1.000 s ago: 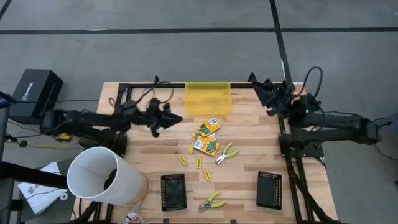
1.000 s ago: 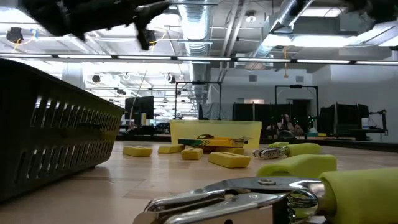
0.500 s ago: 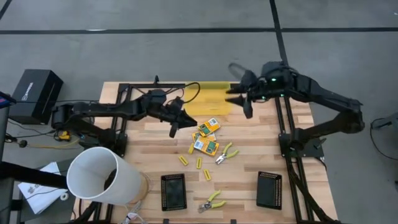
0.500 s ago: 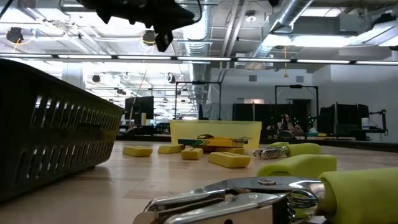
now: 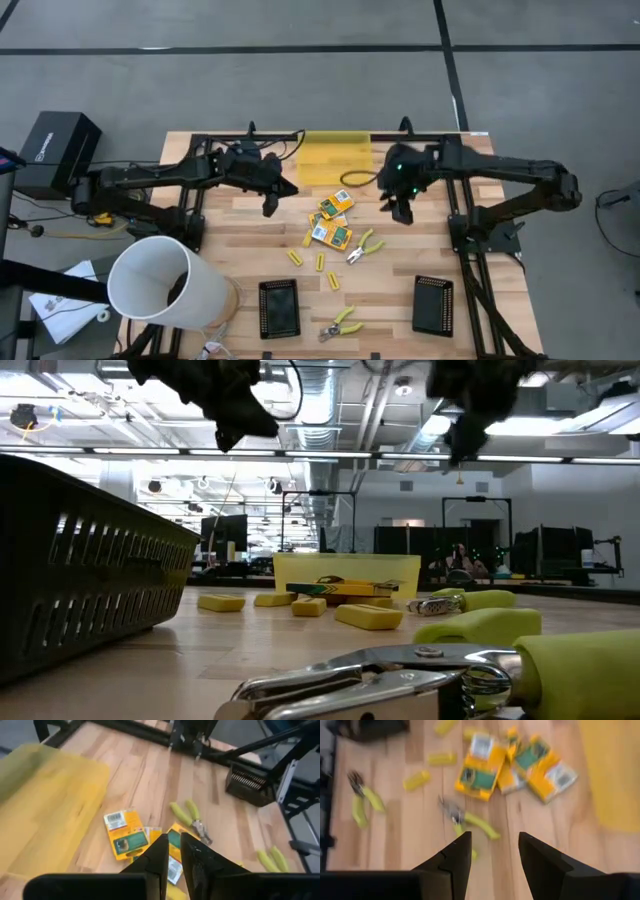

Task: Pick & Place School Supplies
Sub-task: Put the green hole puncher into the right black bin

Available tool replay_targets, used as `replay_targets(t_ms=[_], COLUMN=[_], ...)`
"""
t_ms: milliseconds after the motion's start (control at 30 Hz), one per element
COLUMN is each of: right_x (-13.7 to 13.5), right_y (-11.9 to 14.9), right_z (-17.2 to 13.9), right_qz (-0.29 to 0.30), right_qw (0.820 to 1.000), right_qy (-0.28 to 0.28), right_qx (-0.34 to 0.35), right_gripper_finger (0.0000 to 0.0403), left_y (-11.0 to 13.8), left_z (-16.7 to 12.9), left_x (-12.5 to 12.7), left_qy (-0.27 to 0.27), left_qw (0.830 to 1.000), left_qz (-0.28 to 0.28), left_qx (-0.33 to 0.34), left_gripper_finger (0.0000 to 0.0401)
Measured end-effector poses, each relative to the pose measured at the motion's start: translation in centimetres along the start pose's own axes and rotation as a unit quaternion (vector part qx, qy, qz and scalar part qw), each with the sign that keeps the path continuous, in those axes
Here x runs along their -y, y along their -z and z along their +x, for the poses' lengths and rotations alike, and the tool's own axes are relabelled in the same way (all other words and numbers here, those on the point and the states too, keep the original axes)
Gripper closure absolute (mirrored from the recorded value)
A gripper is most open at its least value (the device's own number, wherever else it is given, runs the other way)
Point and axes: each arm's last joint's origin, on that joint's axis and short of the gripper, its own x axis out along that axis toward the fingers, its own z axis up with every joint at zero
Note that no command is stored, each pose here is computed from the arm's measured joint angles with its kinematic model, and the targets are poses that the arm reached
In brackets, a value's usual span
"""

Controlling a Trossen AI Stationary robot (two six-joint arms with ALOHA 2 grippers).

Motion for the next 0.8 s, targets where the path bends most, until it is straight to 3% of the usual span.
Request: replay_targets(t_ms=[367,600,800], right_x=[-1.4,-1.3,-1.1], right_y=[2.7,2.6,2.3], right_z=[7.2,11.0,12.4], right_qz=[-0.015,-0.024,-0.027], right_qw=[0.998,0.996,0.997], right_qy=[-0.029,-0.033,-0.033], right_qx=[-0.049,-0.074,-0.071], right_gripper_finger=[0.0249,0.0249,0.0249], left_y=[0.9,1.5,1.6], left_z=[2.0,3.2,3.4], left_x=[-0.7,-1.0,-1.1], left_qy=[-0.012,-0.015,-0.022], left_qw=[0.999,0.998,0.998], left_qz=[0.006,0.009,0.008], left_qx=[-0.042,-0.063,-0.065], left_gripper_finger=[0.0357,0.0357,0.0357])
